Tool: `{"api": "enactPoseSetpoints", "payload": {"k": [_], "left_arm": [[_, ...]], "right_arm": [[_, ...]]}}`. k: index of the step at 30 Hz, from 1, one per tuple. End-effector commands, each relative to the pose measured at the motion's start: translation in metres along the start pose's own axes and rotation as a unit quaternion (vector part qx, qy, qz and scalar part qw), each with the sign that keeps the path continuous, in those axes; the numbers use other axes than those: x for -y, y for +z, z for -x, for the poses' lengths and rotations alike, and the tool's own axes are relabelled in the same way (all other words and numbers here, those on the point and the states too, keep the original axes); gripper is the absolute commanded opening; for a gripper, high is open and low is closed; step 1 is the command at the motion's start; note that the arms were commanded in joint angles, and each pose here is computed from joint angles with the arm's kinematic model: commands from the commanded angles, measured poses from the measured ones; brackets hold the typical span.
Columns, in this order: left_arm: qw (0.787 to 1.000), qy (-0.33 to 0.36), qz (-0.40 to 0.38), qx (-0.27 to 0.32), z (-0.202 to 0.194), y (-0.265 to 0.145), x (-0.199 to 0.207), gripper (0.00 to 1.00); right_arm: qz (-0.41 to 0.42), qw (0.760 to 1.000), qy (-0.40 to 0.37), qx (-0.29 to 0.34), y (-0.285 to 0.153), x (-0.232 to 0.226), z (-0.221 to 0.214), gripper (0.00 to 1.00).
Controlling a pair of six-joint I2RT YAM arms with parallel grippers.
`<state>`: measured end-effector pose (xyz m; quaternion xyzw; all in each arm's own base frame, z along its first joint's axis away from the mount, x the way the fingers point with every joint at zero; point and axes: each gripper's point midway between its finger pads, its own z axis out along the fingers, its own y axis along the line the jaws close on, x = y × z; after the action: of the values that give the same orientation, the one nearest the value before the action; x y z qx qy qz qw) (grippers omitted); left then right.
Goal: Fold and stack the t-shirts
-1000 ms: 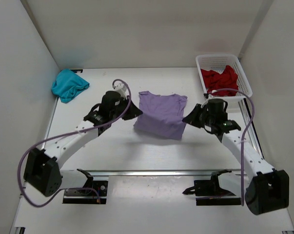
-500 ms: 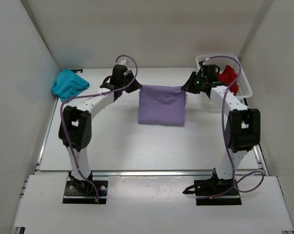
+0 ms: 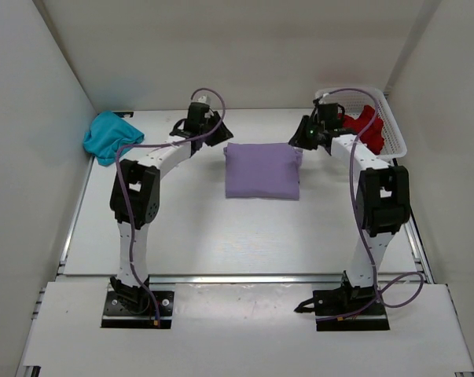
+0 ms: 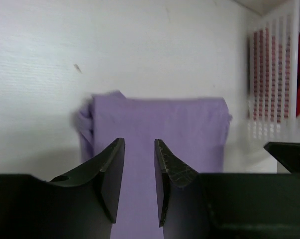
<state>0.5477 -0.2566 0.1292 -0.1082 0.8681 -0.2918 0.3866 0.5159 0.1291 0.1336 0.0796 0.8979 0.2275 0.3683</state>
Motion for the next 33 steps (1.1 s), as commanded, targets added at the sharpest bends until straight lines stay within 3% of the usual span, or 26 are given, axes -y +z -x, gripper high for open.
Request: {"api": "enactPoseSetpoints", "payload": {"k": [1, 4, 8, 9, 15, 22, 27, 31, 33], "left_arm": [[0.998, 0.019, -0.06, -0.02, -0.045, -0.024, 0.048, 0.4], [0.997, 0.002, -0.059, -0.056, -0.101, -0.03, 0.028, 0.38], [0.994, -0.03, -0.039, -0.097, -0.158, -0.05, -0.01, 0.36], [0.995, -0.035, -0.055, -0.08, -0.151, -0.055, -0.007, 0.36], [0.992, -0.044, -0.038, -0.116, -0.202, -0.079, -0.034, 0.34], [0.993, -0.036, -0.042, -0.103, -0.204, -0.121, -0.036, 0.34], [0.996, -0.019, -0.041, -0.071, -0.185, -0.144, -0.037, 0.43], [0.998, 0.008, -0.002, -0.061, -0.173, -0.136, -0.056, 0.53], [0.997, 0.014, 0.029, -0.066, -0.174, -0.127, -0.072, 0.65]], "right_arm": [[0.039, 0.999, 0.001, 0.011, -0.012, -0.027, -0.023, 0.12], [0.058, 0.998, 0.02, -0.02, -0.013, -0.028, -0.068, 0.03], [0.055, 0.997, 0.03, -0.049, -0.017, -0.019, -0.128, 0.0], [0.053, 0.997, 0.027, -0.043, -0.017, -0.02, -0.131, 0.0], [0.029, 0.996, 0.047, -0.07, -0.027, 0.011, -0.179, 0.0], [0.069, 0.995, 0.038, -0.065, -0.06, 0.002, -0.202, 0.01], [0.113, 0.993, 0.016, -0.025, -0.087, -0.02, -0.181, 0.2], [0.146, 0.989, -0.007, 0.009, -0.108, -0.044, -0.171, 0.32], [0.151, 0.988, -0.018, 0.014, -0.114, -0.048, -0.173, 0.34]]}}
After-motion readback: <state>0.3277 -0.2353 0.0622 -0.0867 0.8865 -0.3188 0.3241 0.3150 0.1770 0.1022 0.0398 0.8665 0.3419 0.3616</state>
